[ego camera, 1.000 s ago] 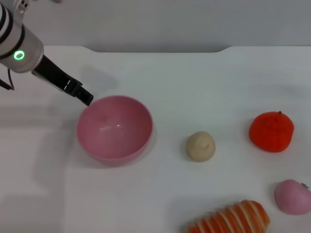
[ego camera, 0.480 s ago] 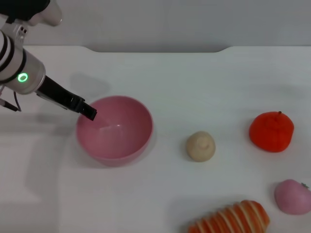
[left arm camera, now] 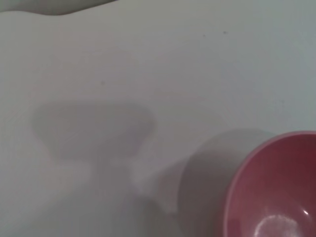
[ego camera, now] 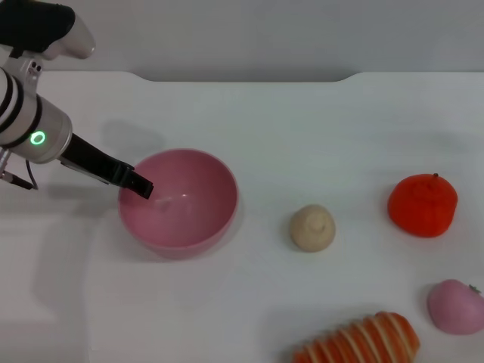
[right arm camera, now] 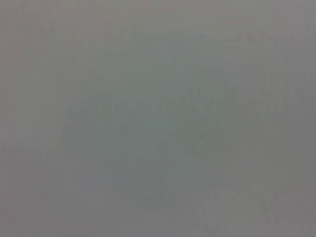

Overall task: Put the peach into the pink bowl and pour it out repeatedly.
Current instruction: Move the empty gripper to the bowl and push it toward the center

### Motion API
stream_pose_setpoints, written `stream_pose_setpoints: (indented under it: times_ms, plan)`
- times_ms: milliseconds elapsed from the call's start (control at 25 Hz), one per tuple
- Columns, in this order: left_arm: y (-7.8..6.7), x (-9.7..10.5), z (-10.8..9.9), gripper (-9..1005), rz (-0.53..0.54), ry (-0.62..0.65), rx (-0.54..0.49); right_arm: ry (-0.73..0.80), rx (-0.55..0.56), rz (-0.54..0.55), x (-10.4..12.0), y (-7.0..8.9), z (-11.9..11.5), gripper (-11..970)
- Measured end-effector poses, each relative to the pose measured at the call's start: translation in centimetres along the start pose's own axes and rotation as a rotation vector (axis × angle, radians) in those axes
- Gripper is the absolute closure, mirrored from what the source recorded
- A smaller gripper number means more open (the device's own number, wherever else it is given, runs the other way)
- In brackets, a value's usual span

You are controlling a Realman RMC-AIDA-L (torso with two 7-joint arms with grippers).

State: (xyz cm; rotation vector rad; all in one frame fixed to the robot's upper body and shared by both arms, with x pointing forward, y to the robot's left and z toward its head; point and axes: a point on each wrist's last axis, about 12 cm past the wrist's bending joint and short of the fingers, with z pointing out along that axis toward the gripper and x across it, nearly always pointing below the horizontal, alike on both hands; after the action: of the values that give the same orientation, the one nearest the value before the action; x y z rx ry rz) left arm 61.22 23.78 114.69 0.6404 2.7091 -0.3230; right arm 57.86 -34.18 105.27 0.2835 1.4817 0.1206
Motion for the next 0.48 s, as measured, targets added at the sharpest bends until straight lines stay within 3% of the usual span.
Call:
stream_pose_setpoints:
  times_ms: [480]
  plan:
    - [0.6,0.8,1.2,275,-0.036,-0.017,-0.004,-0.001,-0.001,0.0,0.0,0.0,0.0,451]
